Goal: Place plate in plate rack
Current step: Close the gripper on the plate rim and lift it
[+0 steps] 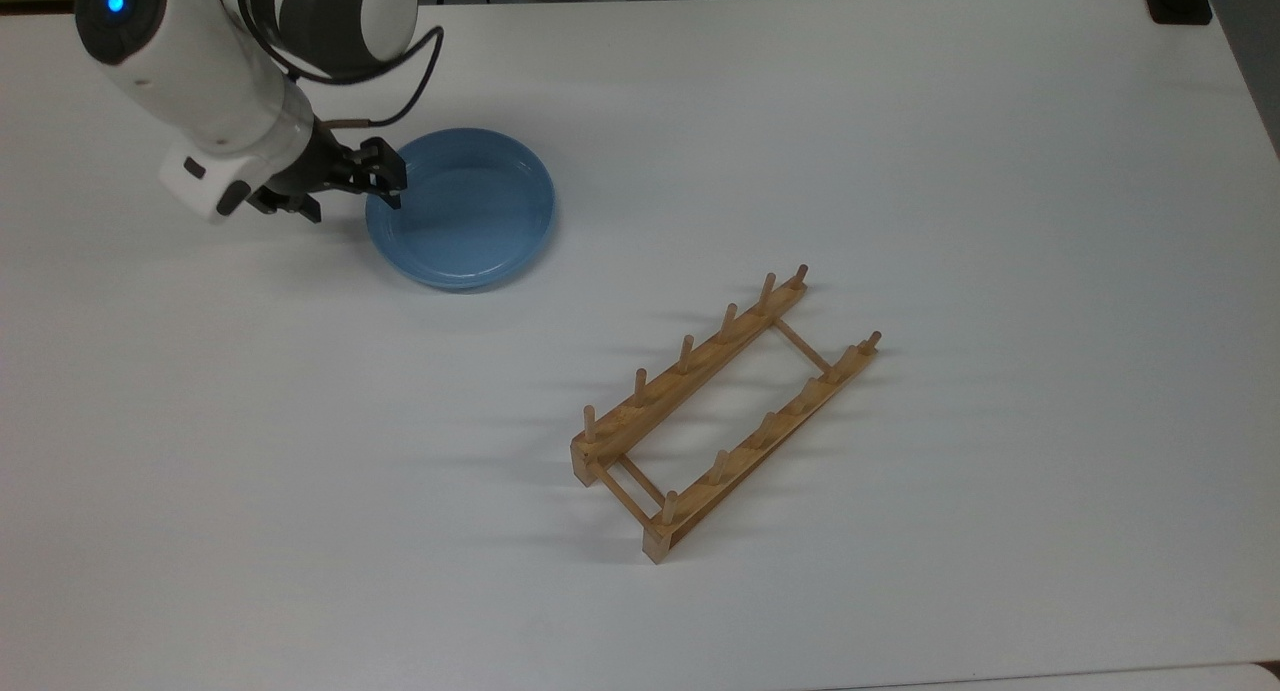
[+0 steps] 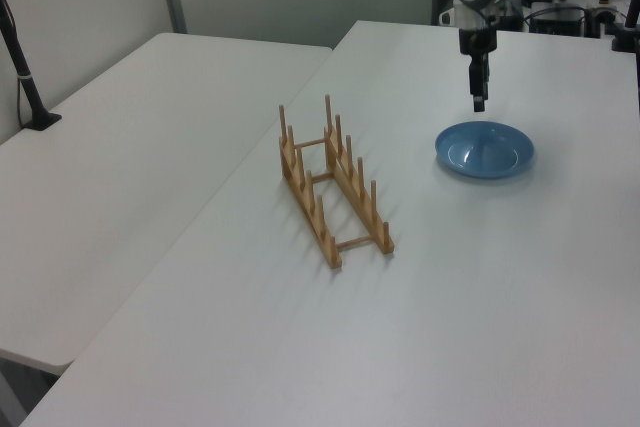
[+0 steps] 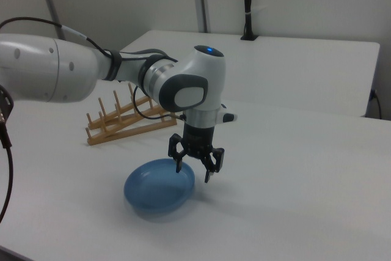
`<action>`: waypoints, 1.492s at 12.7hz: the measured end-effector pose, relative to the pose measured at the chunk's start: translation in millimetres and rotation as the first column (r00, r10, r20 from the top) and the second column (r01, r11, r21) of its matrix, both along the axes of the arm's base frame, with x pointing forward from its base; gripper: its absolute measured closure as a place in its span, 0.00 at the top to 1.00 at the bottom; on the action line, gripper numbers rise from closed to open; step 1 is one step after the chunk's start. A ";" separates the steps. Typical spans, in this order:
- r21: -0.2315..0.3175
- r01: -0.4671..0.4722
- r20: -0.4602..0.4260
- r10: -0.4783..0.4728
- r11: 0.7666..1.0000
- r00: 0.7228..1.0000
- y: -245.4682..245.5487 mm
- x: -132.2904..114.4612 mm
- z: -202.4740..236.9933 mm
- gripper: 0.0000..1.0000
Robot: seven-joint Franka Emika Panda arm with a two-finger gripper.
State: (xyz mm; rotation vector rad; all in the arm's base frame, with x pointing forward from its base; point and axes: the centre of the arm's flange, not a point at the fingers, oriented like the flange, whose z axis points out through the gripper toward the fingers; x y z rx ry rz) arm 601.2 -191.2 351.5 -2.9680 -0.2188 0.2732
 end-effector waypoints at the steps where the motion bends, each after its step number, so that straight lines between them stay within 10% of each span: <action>1: -0.002 -0.009 0.000 0.009 1.000 1.000 -0.2 1.5 -6.3 0.84; 8: -0.012 -0.025 0.016 0.025 1.000 1.000 5.9 11.0 -29.3 0.25; 13: -0.007 -0.076 0.014 0.076 0.997 0.997 39.6 19.6 -31.2 0.05; 19: -0.003 -0.077 0.038 0.077 0.997 0.996 39.7 19.7 -11.7 0.05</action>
